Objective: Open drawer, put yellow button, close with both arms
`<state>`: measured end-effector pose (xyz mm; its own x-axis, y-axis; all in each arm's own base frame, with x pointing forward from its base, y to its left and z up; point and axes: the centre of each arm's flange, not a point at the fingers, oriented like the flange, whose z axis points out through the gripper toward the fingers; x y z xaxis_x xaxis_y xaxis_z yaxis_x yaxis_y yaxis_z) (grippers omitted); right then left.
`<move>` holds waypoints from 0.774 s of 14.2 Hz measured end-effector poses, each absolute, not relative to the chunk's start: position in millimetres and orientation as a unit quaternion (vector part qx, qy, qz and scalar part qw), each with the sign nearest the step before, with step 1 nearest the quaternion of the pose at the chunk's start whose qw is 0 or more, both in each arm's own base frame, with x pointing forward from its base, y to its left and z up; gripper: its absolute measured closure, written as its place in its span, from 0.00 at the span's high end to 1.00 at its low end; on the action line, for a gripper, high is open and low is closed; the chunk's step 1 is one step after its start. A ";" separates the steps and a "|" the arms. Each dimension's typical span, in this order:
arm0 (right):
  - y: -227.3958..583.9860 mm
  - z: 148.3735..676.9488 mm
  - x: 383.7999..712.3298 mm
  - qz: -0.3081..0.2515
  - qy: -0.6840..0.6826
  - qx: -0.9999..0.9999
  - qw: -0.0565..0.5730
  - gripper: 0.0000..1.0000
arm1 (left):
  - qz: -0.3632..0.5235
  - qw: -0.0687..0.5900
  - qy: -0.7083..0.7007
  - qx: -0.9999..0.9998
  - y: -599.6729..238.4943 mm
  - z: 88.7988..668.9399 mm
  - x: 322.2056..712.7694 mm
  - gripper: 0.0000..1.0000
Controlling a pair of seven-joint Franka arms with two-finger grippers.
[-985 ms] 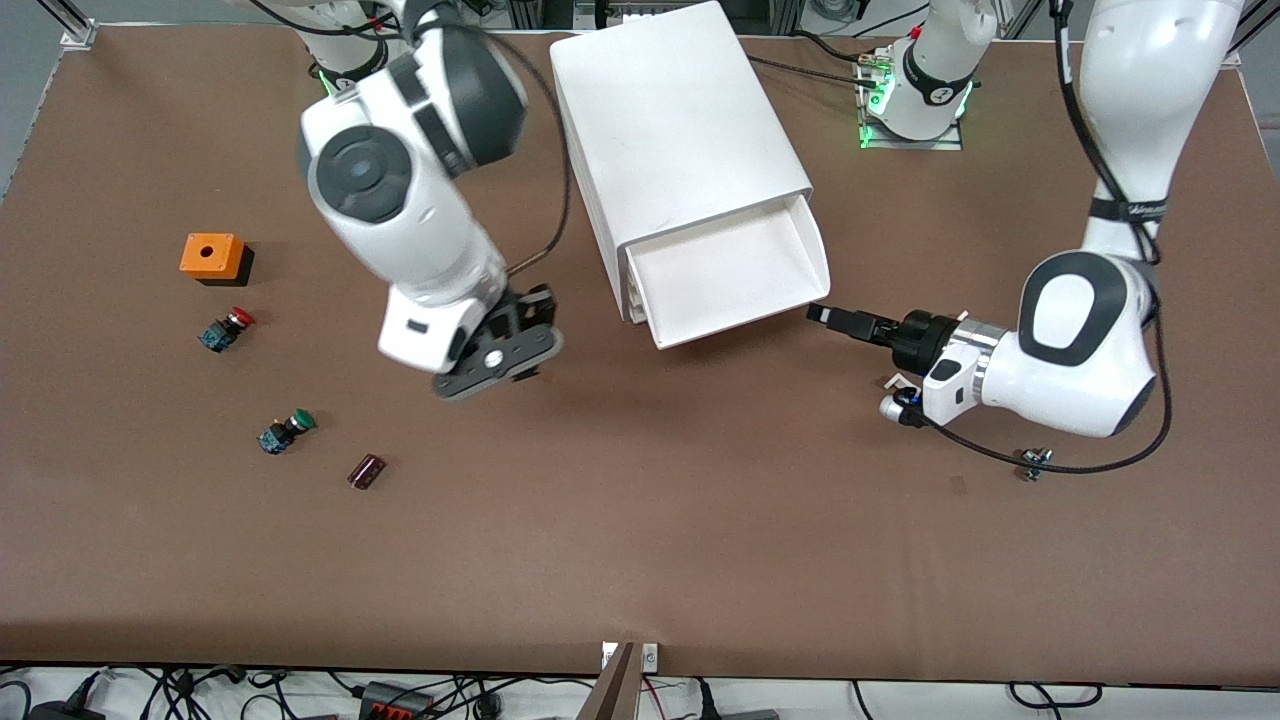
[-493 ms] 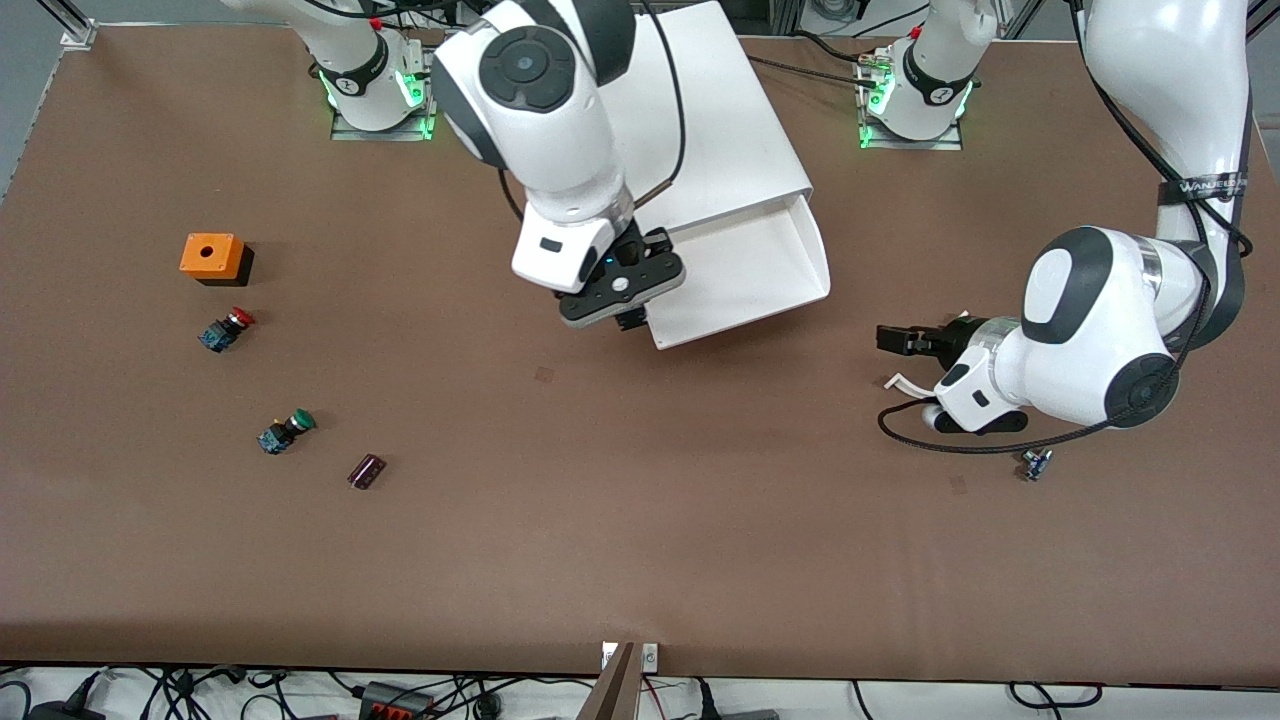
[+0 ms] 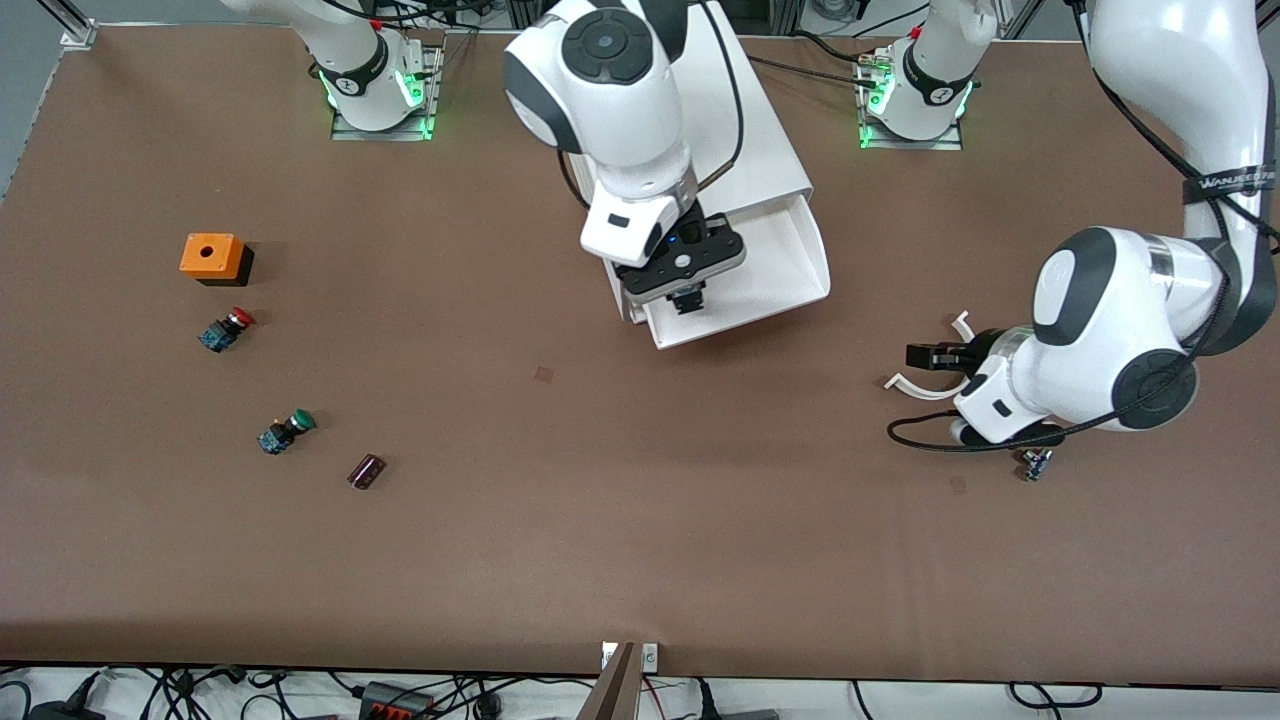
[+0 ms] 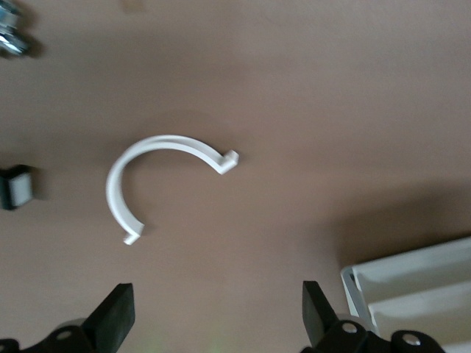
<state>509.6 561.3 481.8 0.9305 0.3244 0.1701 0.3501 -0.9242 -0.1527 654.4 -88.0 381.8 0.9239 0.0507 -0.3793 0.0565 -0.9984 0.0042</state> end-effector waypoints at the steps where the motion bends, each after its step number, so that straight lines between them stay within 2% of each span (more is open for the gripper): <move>1: 567.4 475.8 505.7 -0.068 -0.175 -0.978 0.089 0.42 | -0.184 -0.007 0.036 0.982 -85.0 385.6 658.0 1.00; 6: 590.8 436.5 491.5 -0.051 -0.189 -0.978 0.076 0.42 | -0.143 -0.014 0.060 0.988 -86.3 387.0 674.2 1.00; 11: 598.9 418.1 487.0 -0.043 -0.194 -0.977 0.073 0.42 | -0.151 -0.002 0.073 0.986 -75.3 379.0 676.1 1.00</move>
